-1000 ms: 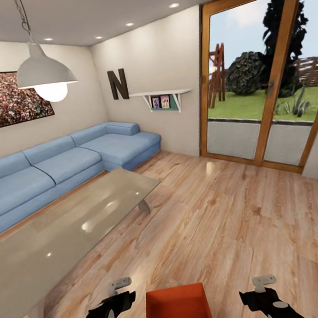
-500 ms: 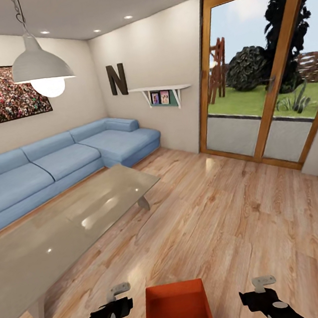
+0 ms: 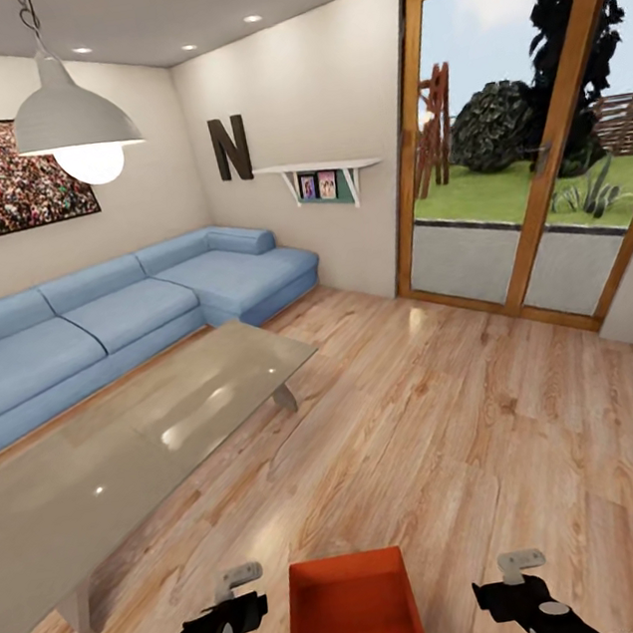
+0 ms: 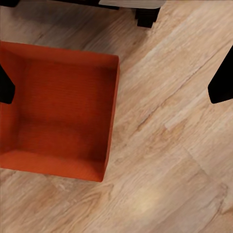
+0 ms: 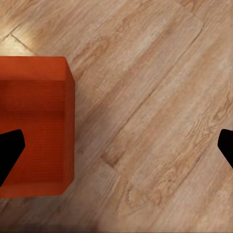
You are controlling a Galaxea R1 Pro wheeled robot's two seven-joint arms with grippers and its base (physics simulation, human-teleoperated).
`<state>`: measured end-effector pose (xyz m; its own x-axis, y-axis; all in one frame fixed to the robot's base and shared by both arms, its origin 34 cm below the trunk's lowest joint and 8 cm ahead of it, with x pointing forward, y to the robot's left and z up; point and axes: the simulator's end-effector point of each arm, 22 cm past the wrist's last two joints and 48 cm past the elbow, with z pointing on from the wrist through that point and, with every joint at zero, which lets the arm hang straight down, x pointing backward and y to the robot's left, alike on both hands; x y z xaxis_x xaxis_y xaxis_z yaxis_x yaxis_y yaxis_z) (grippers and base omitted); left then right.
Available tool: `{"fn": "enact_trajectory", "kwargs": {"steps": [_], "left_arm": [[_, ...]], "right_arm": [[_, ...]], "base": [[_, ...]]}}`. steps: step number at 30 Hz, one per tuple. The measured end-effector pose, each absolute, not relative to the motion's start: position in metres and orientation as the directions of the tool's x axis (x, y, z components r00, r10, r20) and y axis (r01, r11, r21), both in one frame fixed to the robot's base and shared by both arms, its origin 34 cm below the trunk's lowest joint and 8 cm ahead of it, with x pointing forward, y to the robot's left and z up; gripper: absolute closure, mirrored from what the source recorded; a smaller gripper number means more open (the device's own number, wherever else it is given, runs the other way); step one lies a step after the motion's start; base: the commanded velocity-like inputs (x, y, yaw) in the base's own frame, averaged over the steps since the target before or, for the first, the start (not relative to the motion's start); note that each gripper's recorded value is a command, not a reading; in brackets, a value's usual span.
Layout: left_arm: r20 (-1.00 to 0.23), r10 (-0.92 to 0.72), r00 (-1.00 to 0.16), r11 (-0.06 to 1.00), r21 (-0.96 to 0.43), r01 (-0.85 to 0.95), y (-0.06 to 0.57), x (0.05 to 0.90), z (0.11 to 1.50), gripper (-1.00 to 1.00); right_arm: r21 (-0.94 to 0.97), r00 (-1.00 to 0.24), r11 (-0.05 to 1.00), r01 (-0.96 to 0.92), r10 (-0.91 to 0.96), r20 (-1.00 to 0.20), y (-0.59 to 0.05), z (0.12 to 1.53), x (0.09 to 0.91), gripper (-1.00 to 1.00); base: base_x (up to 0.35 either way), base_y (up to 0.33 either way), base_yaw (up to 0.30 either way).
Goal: Move the two storage containers from the living room to the garage. In the garage, place one container on the floor and stack the other container on top of it (either order is fine).
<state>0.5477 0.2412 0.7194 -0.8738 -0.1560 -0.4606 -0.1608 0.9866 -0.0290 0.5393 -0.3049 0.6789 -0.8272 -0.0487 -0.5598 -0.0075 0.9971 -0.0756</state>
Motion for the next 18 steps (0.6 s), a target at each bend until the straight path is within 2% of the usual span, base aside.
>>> {"fn": "enact_trajectory", "kwargs": {"steps": [8, 18], "left_arm": [[-0.373, -0.063, -0.926, 0.998, -0.018, -0.06, 0.211, 0.514, 0.69, -1.0], [-0.357, -0.061, -0.932, 0.998, -0.032, -0.053, 0.198, 0.508, 0.684, -1.0]], "right_arm": [[-0.032, -0.84, 0.999, -0.027, -0.04, -0.541, -0.268, 0.67, 0.533, -1.0], [-0.026, -0.886, 0.999, -0.038, -0.046, -0.461, -0.261, 0.677, 0.545, -1.0]], "base": [[0.0, 0.0, 0.0], [0.0, 0.0, 0.0]]}}
